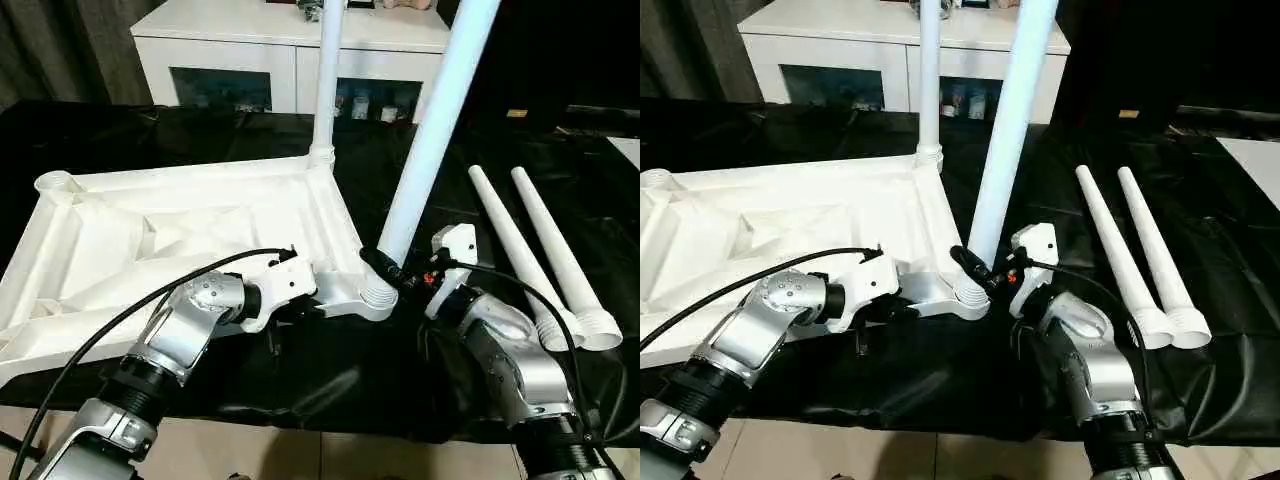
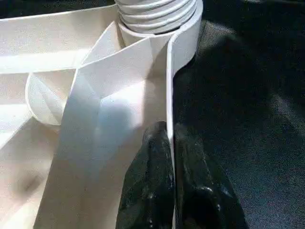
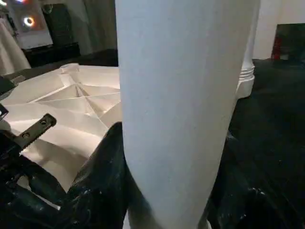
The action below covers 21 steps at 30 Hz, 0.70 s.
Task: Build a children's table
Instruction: Insert table leg to table base
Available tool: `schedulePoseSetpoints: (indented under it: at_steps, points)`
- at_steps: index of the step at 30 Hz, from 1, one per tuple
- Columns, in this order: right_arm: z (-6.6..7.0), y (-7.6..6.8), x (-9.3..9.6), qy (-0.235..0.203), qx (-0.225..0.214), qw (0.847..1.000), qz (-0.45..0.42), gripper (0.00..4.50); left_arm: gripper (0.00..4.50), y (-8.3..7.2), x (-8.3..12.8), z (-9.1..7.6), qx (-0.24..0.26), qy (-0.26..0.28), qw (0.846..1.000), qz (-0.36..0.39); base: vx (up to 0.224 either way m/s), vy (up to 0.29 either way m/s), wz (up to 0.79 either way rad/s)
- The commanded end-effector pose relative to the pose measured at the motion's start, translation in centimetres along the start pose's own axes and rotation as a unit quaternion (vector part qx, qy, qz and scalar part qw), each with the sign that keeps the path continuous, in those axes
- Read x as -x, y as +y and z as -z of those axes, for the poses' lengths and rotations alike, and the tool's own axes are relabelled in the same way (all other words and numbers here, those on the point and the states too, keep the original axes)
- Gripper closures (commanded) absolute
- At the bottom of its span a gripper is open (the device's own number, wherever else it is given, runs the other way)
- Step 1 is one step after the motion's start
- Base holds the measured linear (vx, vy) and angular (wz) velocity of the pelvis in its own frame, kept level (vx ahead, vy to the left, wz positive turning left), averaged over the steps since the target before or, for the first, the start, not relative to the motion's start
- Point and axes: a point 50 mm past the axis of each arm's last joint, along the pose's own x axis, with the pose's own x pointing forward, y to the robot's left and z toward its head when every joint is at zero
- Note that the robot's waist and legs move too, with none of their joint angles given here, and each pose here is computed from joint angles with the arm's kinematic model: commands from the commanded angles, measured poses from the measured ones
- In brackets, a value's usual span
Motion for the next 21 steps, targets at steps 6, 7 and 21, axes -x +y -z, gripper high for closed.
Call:
schedulePoseSetpoints:
  at_steps: [6,7,21]
  points:
    - [3.7,-1.3,1.5,0.048,-0.070,0.992,0.093,2.66,4.50,1.5,0.6,-0.7,-0.012,-0.006,0.999,-0.052,0.000,0.000,0.00]
    - [3.7,-1.3,1.4,0.047,-0.079,0.991,0.097,2.66,4.50,1.5,0.6,-0.7,-0.012,-0.007,0.999,-0.052,0.000,0.000,0.00]
    - [5.4,-2.1,2.3,0.170,-0.080,0.981,0.043,2.66,4.50,1.7,0.6,-0.8,-0.021,-0.007,0.998,-0.055,0.000,0.000,0.00]
